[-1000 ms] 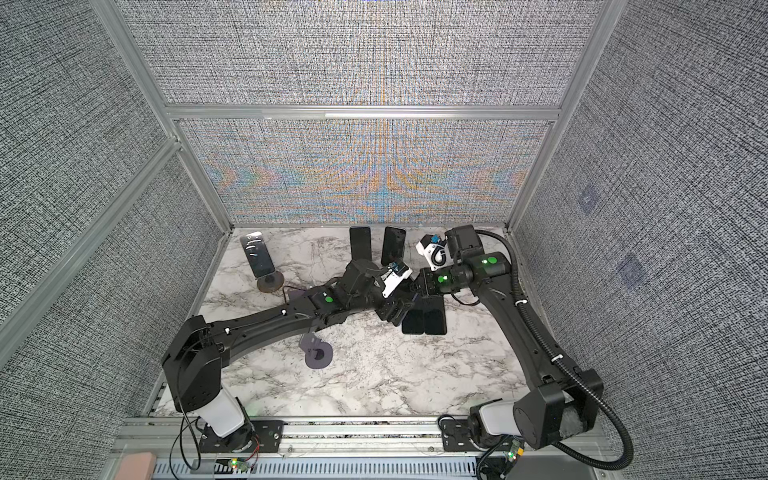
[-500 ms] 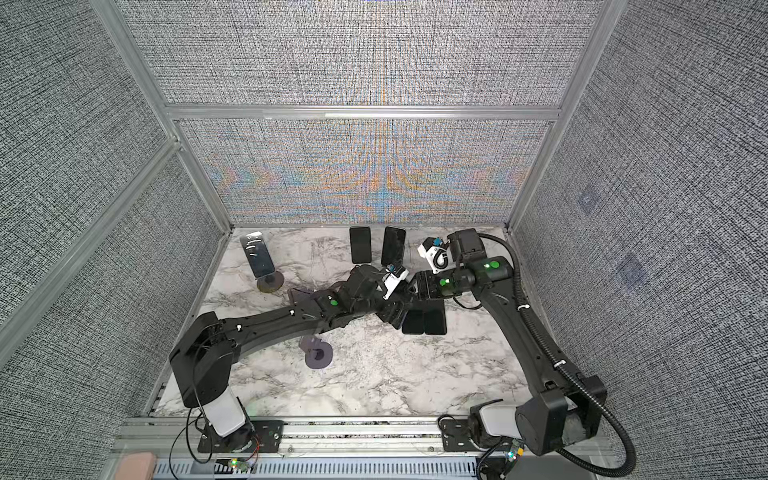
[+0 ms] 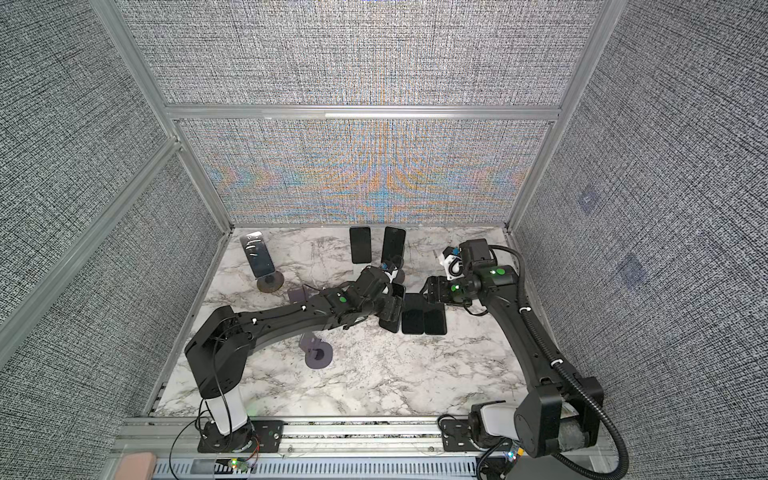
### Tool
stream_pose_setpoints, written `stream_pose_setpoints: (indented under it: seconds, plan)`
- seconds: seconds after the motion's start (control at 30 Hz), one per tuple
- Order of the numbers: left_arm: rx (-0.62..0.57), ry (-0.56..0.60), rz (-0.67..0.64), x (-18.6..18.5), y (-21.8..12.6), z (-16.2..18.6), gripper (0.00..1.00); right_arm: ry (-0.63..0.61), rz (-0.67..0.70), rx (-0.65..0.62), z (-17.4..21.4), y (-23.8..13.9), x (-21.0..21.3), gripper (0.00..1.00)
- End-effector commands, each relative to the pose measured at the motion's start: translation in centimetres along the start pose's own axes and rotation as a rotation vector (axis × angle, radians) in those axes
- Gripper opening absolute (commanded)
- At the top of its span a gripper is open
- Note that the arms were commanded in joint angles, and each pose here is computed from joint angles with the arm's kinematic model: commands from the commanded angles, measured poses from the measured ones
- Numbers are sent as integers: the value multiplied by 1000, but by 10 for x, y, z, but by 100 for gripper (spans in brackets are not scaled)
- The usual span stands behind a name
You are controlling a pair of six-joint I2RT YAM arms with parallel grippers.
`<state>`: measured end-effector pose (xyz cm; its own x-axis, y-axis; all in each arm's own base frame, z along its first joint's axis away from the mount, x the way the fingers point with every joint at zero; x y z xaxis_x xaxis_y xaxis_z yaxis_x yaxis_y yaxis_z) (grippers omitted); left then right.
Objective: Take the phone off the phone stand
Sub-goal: 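Lower the blue-edged phone beside the flat phones with the left gripper while right waits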
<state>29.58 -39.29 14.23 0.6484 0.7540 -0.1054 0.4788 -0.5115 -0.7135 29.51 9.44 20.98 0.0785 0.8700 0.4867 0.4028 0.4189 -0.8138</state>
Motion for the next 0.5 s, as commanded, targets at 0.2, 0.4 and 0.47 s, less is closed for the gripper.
stream_pose_setpoints:
  seconds: [0.2, 0.4, 0.47]
  plan:
    - [221, -222, -336, 40, 10, 18, 12, 53, 29, -99, -8, -6, -21, 80]
    - [322, -264, -373, 39, 28, 26, 11, 65, 31, -105, -6, -2, -26, 80]
    - [320, -274, -359, 36, 33, 26, 11, 63, 32, -108, -5, -3, -26, 80]
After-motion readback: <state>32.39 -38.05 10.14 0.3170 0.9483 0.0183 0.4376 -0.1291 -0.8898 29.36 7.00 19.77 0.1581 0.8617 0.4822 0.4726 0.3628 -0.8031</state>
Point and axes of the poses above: each gripper's point midway between its finger pads, its own y axis out along the fingers, its own x axis along the line the jaws close on, z = x × y, the point moved 2 cm from there along -y, back along the fingers, and after that the axes turned 13 degrees about y, right-handed, at the moved point
